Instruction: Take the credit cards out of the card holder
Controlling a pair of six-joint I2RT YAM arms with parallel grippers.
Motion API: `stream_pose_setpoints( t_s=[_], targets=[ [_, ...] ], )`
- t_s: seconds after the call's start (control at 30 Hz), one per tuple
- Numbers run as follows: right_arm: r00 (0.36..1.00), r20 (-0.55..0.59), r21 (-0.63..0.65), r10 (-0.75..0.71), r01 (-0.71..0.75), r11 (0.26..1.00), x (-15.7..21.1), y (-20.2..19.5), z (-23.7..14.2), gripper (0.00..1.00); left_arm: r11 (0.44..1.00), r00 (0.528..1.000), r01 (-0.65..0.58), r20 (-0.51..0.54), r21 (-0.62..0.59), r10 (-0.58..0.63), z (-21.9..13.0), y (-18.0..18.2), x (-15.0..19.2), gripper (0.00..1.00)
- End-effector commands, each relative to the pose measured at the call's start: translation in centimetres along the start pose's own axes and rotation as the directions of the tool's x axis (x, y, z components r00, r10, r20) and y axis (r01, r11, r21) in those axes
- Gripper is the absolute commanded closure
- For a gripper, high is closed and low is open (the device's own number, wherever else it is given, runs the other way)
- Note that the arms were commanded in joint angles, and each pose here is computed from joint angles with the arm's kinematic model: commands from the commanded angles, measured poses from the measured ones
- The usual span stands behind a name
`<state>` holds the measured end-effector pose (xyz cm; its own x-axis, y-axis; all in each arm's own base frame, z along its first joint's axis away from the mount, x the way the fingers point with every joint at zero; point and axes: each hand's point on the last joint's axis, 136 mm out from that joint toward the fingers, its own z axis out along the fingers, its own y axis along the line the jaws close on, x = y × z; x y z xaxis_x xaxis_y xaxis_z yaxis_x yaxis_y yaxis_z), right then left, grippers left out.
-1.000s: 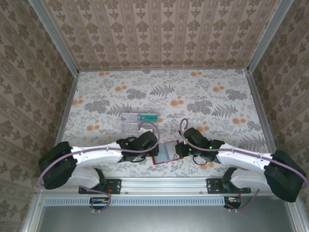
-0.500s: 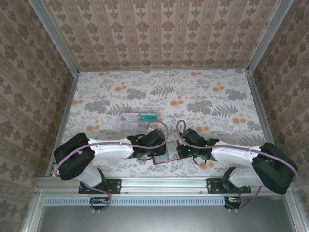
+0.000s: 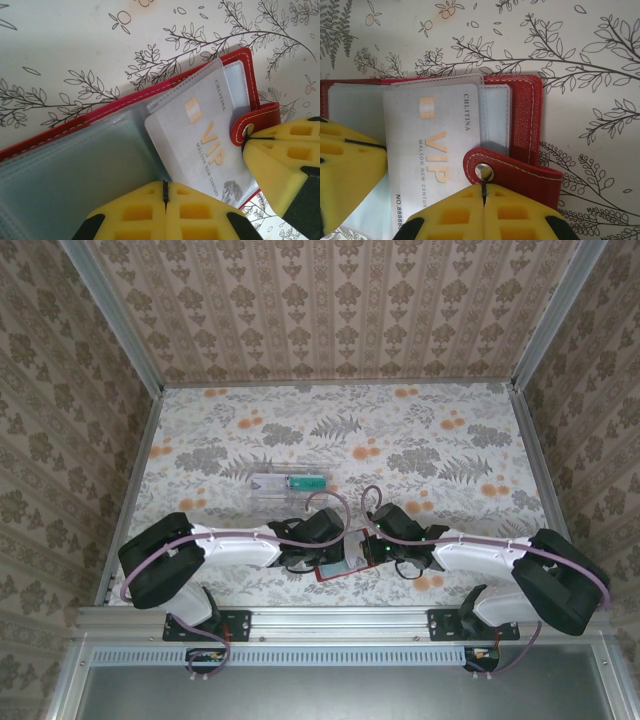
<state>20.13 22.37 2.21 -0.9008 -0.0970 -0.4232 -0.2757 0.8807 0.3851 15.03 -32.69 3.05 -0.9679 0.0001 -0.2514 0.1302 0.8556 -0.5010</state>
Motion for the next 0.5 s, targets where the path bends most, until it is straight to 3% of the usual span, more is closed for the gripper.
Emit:
stream_pose_setpoints(
  t_s=[0.0,0.27,0.47],
  targets=[
    [0.999,-0.036,-0.008,0.016,-0.017,1.000,1.3,-0.1,0.2,1.00,0.999,0.999,0.029,-0.012,0.013,-0.029,0.2,-0.5,0.3,0.95],
    [0.999,-0.029,-0.006,0.026,-0.026,1.000,1.6,-0.3,-0.4,1.00,0.996,0.996,0.090,0.013,0.013,-0.090,-0.4,0.4,0.7,0.83],
    [0.999,-0.035,-0.011,0.027,-0.027,1.000,1.9,-0.2,-0.2,1.00,0.991,0.990,0.118,0.072,0.069,-0.123,-1.3,0.1,0.2,0.79]
  ],
)
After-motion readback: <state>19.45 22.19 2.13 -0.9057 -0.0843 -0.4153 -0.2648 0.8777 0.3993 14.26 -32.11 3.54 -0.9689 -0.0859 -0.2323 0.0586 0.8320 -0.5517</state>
